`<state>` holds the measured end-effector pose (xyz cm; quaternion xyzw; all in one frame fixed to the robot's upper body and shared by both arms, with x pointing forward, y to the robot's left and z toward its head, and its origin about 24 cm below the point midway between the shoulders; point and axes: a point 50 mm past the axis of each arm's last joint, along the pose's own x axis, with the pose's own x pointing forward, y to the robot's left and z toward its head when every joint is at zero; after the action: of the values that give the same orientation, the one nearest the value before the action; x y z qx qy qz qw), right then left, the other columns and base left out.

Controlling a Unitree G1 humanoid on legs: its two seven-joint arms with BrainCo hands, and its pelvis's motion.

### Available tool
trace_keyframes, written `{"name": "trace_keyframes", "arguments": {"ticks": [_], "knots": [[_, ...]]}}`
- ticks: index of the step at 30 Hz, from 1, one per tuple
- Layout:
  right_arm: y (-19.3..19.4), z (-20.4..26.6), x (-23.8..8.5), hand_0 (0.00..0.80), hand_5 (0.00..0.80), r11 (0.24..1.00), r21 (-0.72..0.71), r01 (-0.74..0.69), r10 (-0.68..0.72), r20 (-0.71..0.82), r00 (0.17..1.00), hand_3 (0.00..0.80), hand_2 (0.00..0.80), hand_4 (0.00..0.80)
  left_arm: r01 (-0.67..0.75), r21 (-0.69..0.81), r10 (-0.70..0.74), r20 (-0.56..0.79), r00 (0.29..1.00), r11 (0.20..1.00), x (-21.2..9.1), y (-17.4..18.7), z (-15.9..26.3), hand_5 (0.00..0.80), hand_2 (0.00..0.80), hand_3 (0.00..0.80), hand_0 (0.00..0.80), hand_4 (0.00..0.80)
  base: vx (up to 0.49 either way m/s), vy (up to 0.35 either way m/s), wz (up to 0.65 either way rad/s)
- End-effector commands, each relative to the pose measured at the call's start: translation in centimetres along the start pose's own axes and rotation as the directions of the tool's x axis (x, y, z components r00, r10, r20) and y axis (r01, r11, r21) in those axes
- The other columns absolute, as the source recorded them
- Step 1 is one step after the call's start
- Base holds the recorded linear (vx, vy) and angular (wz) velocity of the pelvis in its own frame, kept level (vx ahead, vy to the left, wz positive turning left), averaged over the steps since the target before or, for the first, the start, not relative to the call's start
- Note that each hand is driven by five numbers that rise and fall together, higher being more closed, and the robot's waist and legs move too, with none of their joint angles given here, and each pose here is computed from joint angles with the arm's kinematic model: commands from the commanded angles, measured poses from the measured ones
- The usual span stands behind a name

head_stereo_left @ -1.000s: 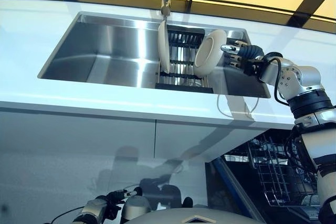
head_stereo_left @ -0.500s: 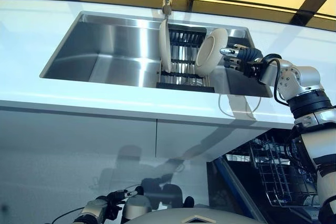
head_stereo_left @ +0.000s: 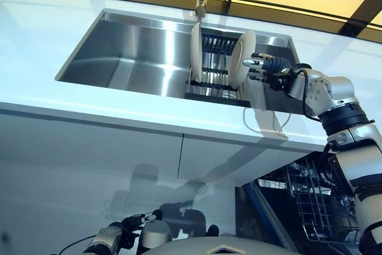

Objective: Take plates into dishwasher

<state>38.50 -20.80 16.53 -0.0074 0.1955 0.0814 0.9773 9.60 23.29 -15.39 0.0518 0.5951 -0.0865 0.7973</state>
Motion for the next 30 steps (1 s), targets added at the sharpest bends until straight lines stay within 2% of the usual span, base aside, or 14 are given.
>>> {"name": "trace_keyframes", "arguments": {"ticks": [1, 4, 5, 6, 7, 11, 22, 26, 28, 29, 30], "knots": [[0.1, 4.3, -0.7, 0.000, 0.000, 0.987, -0.133, 0.086, -0.076, 0.075, 0.994, 0.000, 0.000, 0.000, 0.002, -0.003, -0.003, -0.026, 1.000, 1.000, 0.2, -0.2, -0.2, 0.000, 0.000, 0.000, 0.000, 0.000, 0.003, 0.034, 0.04], [-0.8, 4.4, -0.8, 0.000, 0.000, 0.968, -0.193, 0.159, -0.148, 0.071, 0.986, 0.000, 0.000, 0.000, 0.003, -0.014, -0.004, -0.021, 1.000, 1.000, 0.3, -0.4, -0.3, 0.000, 0.000, 0.000, 0.000, 0.000, -0.003, 0.033, 0.07], [-1.1, 4.6, -1.0, 0.151, 0.151, 0.959, -0.224, 0.176, -0.163, 0.076, 0.984, 0.151, 0.151, 0.151, 0.003, -0.018, -0.004, -0.020, 1.000, 1.000, 0.3, -0.5, -0.2, 0.000, 0.000, 0.000, 0.000, 0.000, -0.005, 0.022, 0.07], [-1.3, 4.8, -1.1, 0.671, 0.671, 0.952, -0.239, 0.190, -0.174, 0.086, 0.981, 0.671, 0.671, 0.671, 0.003, -0.020, -0.004, -0.018, 1.000, 1.000, 0.3, -0.5, -0.2, 0.000, 0.000, 0.000, 0.000, 0.000, -0.009, 0.021, 0.05], [-1.3, 5.0, -1.1, 0.800, 0.800, 0.944, -0.245, 0.219, -0.199, 0.106, 0.974, 0.800, 0.800, 0.800, 0.002, -0.022, -0.003, -0.018, 1.000, 1.000, 0.3, -0.6, -0.2, 0.000, 0.000, 0.000, 0.000, 0.000, -0.008, 0.023, 0.04], [-1.6, 5.8, -1.4, 0.800, 0.800, 0.914, -0.286, 0.287, -0.257, 0.139, 0.956, 0.800, 0.800, 0.800, 0.007, -0.030, -0.007, -0.013, 1.000, 1.000, 0.4, -0.8, 0.2, 0.000, 0.000, 0.000, 0.000, 0.000, -0.004, 0.015, 0.03], [-3.1, 6.5, -1.9, 0.800, 0.800, 0.903, -0.302, 0.306, -0.282, 0.121, 0.952, 0.800, 0.800, 0.800, 0.021, -0.009, -0.021, -0.020, 1.000, 1.000, 0.5, -1.0, 0.7, 0.000, 0.000, 0.000, 0.000, 0.000, 0.000, 0.000, 0.00], [-3.4, 7.3, -2.2, 0.800, 0.800, 0.874, -0.348, 0.339, -0.287, 0.194, 0.938, 0.800, 0.800, 0.800, 0.023, -0.001, -0.023, -0.019, 1.000, 1.000, 0.5, -0.9, 0.6, 0.000, 0.000, 0.000, 0.000, 0.000, 0.000, 0.000, 0.00], [-3.7, 7.9, -2.6, 0.671, 0.671, 0.830, -0.418, 0.368, -0.299, 0.223, 0.928, 0.671, 0.671, 0.671, 0.023, 0.005, -0.023, -0.021, 1.000, 1.000, 0.5, -0.9, 0.6, 0.000, 0.000, 0.000, 0.000, 0.000, 0.000, 0.000, 0.00], [-3.6, 8.2, -2.8, 0.138, 0.138, 0.806, -0.467, 0.364, -0.292, 0.221, 0.930, 0.138, 0.138, 0.138, 0.023, 0.008, -0.023, -0.023, 0.999, 1.000, 0.5, -0.9, 0.6, 0.000, 0.000, 0.000, 0.000, 0.000, 0.000, 0.000, 0.00], [-3.5, 8.3, -2.8, 0.000, 0.000, 0.783, -0.504, 0.365, -0.286, 0.230, 0.930, 0.000, 0.000, 0.000, 0.024, 0.009, -0.024, -0.024, 0.999, 1.000, 0.5, -1.0, 0.7, 0.000, 0.000, 0.000, 0.000, 0.000, 0.000, 0.000, 0.00]]}}
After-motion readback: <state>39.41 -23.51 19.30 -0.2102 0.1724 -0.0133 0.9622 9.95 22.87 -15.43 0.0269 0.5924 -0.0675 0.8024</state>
